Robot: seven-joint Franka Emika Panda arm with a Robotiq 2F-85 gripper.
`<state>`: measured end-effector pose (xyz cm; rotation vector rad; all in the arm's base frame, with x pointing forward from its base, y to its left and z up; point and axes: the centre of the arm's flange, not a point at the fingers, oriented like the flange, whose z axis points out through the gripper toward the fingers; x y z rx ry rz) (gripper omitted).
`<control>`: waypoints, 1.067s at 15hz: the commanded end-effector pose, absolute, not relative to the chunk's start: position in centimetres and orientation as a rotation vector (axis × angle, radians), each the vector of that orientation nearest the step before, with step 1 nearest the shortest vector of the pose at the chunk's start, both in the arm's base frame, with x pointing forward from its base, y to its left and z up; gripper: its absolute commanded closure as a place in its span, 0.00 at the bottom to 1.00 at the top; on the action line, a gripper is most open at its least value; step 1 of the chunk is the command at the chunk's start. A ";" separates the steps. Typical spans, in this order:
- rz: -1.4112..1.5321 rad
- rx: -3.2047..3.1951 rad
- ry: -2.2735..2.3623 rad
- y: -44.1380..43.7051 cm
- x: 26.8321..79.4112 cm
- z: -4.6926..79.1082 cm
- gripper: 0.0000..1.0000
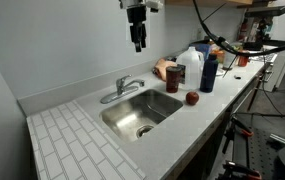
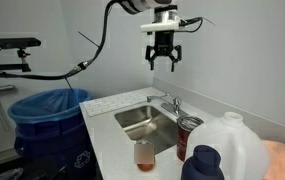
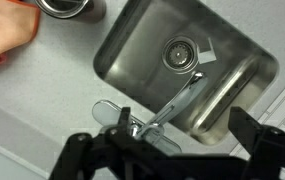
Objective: Turn the tap nozzle to the left
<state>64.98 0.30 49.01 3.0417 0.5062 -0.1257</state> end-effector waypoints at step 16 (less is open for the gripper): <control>-0.086 3.062 0.456 -3.3 59.3 39.6 0.00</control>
